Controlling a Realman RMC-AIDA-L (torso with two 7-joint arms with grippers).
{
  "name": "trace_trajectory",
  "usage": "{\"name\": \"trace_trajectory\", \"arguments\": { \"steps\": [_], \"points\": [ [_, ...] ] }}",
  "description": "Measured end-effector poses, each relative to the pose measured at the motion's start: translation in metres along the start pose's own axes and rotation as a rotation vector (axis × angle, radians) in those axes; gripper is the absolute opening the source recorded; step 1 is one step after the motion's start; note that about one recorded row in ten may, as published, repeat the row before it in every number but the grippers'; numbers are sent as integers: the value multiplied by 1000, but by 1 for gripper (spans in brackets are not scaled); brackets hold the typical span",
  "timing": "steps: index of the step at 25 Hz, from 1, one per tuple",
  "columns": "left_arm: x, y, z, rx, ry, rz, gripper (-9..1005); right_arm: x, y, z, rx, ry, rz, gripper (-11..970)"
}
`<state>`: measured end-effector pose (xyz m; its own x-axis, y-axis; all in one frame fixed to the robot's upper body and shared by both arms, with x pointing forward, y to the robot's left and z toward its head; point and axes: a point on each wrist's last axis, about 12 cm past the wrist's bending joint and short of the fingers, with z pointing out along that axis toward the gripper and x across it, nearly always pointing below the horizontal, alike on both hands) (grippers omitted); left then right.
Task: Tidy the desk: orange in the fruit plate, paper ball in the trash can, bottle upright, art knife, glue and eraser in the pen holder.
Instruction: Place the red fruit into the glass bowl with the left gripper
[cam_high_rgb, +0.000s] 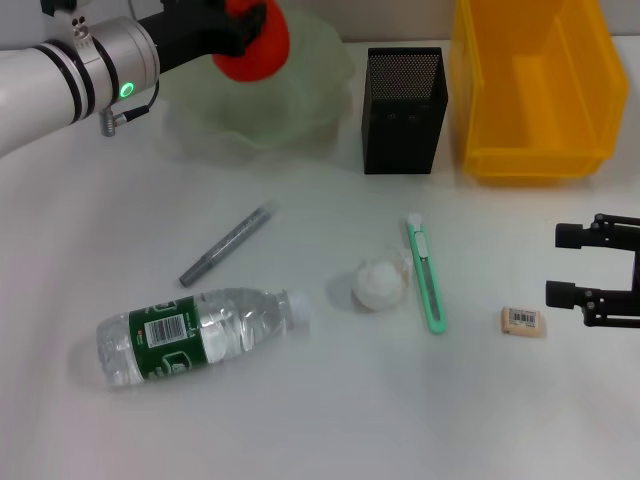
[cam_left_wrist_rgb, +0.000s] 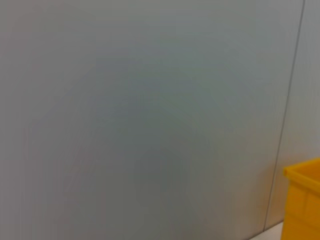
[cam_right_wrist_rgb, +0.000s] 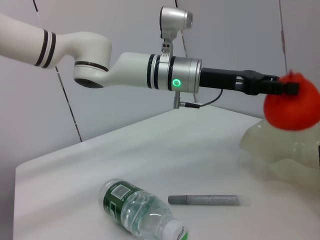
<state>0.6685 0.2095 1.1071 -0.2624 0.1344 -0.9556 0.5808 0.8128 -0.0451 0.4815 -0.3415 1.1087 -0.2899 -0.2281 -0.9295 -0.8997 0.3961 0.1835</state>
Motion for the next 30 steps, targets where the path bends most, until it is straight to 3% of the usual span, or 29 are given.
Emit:
{"name": "trace_trajectory", "arguments": {
  "steps": [2,9,12,13,16,17,18,19,20,22,23,24,30],
  "points": [
    [0,0,0,-1,0,0,325,0,-1,0,3,0,-2,742],
    [-1,0,0,4,-1,3,512,-1,-2,3,0,-3,-3,741],
    [0,-5,-5,77,-23,6,594,-4,-3,2,3,-4,-2,741],
    [1,-8,-13,143,-53,5,623,-7,-4,1,6,-2,2,741],
    [1,-8,-13,143,-53,5,709,-15,-6,1,0,16,23,741],
    [1,-9,-20,184,-77,5,738,-21,-7,1,-3,33,41,741],
    [8,-11,-51,322,-134,10,754,-25,-8,1,-4,46,45,741],
    [8,-11,-51,322,-134,10,769,-31,-10,1,-2,65,53,741],
    [9,-13,-63,382,-149,19,785,-45,-12,2,1,107,73,741],
    [9,-13,-63,382,-149,19,816,-50,-13,3,1,124,75,741],
    [15,-15,-89,485,-152,37,832,-58,-14,5,0,151,80,741],
    [20,-18,-100,526,-145,44,832,-65,-14,8,1,179,85,742],
    [41,-28,-141,715,-95,74,829,-114,-20,24,70,387,119,742]
  ]
}}
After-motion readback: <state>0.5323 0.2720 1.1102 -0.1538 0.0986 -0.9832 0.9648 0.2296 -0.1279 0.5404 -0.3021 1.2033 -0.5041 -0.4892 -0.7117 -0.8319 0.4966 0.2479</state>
